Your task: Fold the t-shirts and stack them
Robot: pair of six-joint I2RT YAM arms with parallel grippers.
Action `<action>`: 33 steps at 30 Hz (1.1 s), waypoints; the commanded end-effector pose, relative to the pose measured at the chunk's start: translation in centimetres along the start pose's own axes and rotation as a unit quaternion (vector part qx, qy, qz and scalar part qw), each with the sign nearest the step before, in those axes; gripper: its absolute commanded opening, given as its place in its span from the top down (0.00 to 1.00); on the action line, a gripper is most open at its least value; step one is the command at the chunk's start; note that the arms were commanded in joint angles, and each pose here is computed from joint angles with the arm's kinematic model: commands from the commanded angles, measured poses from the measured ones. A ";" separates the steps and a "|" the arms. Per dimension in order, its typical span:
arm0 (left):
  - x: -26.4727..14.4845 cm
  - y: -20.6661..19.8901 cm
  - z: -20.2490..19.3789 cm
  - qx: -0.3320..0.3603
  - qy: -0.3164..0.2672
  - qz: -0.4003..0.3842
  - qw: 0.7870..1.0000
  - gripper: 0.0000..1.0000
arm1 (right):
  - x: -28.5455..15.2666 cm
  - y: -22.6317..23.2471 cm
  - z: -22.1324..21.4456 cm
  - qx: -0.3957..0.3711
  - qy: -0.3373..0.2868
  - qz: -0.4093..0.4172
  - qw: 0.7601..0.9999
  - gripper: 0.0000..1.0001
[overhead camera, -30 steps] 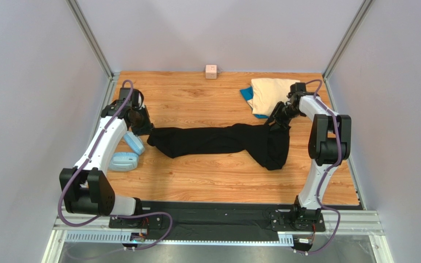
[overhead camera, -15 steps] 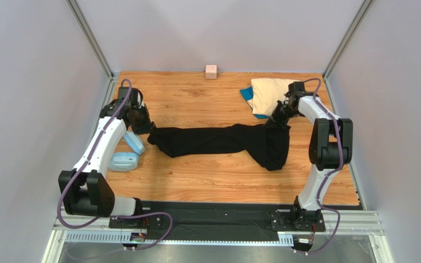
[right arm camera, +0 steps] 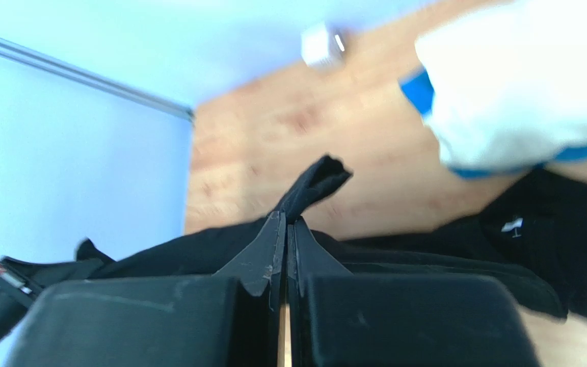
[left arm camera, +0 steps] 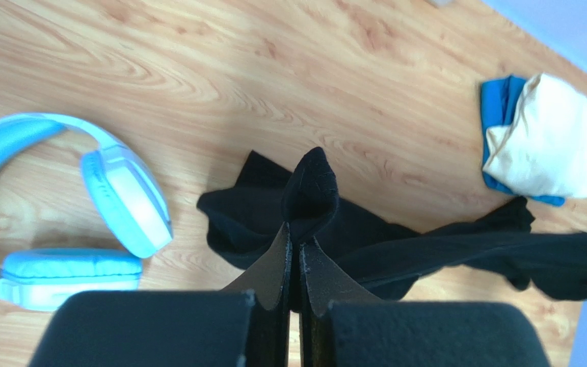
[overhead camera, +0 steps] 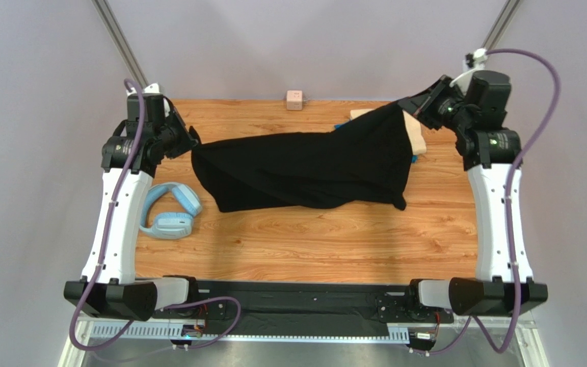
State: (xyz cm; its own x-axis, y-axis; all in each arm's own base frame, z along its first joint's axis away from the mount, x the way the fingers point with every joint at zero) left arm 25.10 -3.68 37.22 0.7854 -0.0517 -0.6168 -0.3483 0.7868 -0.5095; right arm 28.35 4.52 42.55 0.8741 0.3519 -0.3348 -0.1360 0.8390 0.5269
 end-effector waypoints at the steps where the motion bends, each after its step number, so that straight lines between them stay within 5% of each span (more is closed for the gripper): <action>1: -3.5 0.5 0.5 -0.006 -0.045 0.021 0.999 1.00 | -6.4 4.1 4.3 -0.031 -0.140 0.029 0.989 1.00; 13: -12.0 1.7 1.1 0.017 -0.177 0.003 0.984 1.00 | -20.0 10.6 5.2 -0.111 -0.295 0.097 0.944 1.00; 21: -21.1 0.7 1.2 -0.012 -0.257 -0.111 0.960 1.00 | -28.7 14.2 4.9 -0.151 -0.400 0.130 0.894 1.00; 33: -25.7 2.6 -0.1 -0.026 -0.315 -0.120 0.941 1.00 | -31.1 15.4 4.8 -0.149 -0.425 0.157 0.879 1.00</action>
State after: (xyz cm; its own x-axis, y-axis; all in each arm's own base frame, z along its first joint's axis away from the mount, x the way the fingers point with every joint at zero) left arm 2.92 -0.56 52.14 0.9899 0.1358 0.0408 -0.0779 0.7610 -0.6440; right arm -0.49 4.78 64.31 0.7709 0.2849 0.5697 -0.4578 0.8697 0.1847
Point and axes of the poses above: each gripper's point midway between its finger pads, its own x axis out along the fingers, its own y axis along the line the jaws close on, z = x × y, the point moved 10 cm from there along -x, back along the fingers, and after that the axes turned 11 degrees about -x, right-handed, at the moved point
